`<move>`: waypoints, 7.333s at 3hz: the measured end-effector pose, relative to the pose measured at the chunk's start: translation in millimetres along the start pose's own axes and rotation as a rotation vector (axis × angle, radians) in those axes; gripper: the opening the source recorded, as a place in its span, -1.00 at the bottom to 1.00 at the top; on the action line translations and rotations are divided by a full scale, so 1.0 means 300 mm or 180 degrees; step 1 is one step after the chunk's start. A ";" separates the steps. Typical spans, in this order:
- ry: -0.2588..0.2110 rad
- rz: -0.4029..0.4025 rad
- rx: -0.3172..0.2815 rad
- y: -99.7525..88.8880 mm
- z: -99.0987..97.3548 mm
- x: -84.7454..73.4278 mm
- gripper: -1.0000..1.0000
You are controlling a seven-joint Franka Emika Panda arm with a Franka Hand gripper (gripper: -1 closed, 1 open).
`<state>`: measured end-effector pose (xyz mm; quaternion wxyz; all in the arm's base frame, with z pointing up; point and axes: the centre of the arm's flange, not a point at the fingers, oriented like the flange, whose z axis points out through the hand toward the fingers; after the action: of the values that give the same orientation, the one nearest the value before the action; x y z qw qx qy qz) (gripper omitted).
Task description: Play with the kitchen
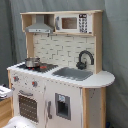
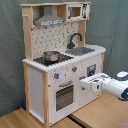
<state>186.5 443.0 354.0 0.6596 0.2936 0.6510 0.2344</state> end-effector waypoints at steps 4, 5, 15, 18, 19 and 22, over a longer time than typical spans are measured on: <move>0.0171 -0.0116 -0.0111 0.128 0.175 0.163 1.00; 0.0275 -0.0120 -0.0130 0.119 0.251 0.170 1.00; 0.0310 0.1507 -0.0057 0.002 0.204 0.372 1.00; 0.0248 0.2381 -0.0071 -0.083 0.137 0.314 1.00; 0.0205 0.2736 -0.0060 -0.119 0.129 0.291 1.00; 0.0071 0.3785 -0.0072 -0.214 0.122 0.215 1.00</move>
<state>221.0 438.7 262.3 0.4114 0.5983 0.3792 0.5736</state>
